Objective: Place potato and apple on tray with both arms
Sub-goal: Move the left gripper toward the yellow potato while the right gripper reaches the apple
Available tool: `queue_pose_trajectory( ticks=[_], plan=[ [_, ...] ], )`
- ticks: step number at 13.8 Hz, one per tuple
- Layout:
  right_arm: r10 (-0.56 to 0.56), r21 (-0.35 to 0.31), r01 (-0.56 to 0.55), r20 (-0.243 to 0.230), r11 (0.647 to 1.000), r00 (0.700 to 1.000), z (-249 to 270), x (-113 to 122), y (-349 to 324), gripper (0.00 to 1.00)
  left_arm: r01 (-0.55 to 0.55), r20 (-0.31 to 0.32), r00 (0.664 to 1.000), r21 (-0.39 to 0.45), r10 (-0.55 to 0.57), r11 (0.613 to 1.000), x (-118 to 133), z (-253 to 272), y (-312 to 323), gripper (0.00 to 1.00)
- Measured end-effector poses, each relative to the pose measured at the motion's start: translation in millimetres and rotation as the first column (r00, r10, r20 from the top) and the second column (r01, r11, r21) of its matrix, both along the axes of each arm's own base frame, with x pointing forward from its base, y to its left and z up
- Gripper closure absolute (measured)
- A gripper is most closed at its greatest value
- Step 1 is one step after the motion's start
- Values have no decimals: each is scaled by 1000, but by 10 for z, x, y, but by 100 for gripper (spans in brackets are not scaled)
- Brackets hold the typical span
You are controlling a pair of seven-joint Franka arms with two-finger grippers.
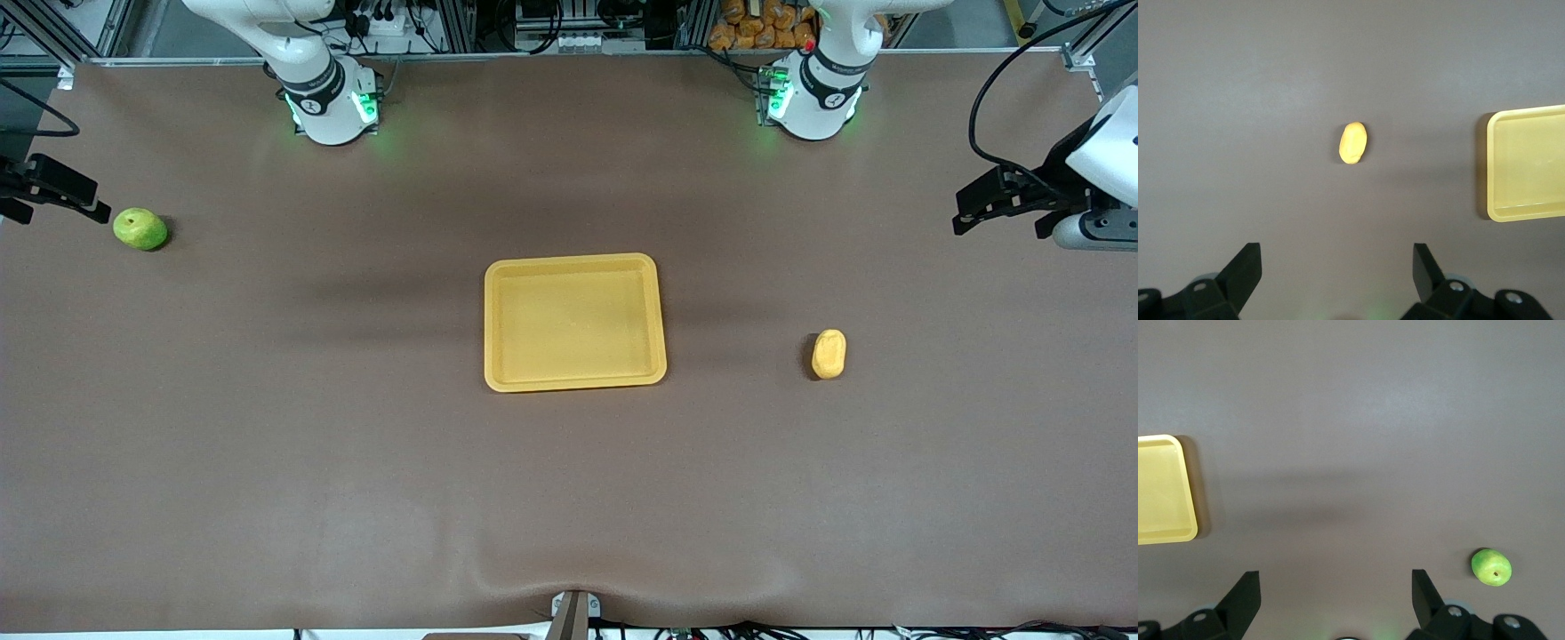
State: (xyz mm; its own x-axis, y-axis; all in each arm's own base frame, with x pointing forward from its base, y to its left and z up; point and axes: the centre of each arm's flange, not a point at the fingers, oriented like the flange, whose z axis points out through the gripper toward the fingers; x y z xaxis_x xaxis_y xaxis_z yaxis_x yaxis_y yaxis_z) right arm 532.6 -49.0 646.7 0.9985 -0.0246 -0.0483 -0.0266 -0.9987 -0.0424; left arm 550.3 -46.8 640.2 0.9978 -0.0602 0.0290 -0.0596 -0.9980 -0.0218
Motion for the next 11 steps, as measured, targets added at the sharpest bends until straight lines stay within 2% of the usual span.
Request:
queue_pose_trajectory(
  ticks=[11],
  plan=[
    [-15,0,15,-28,1000,1000,-79,-7,-83,0,2,-11,1000,1,-2,1000,-11,-16,-8,0]
  ],
)
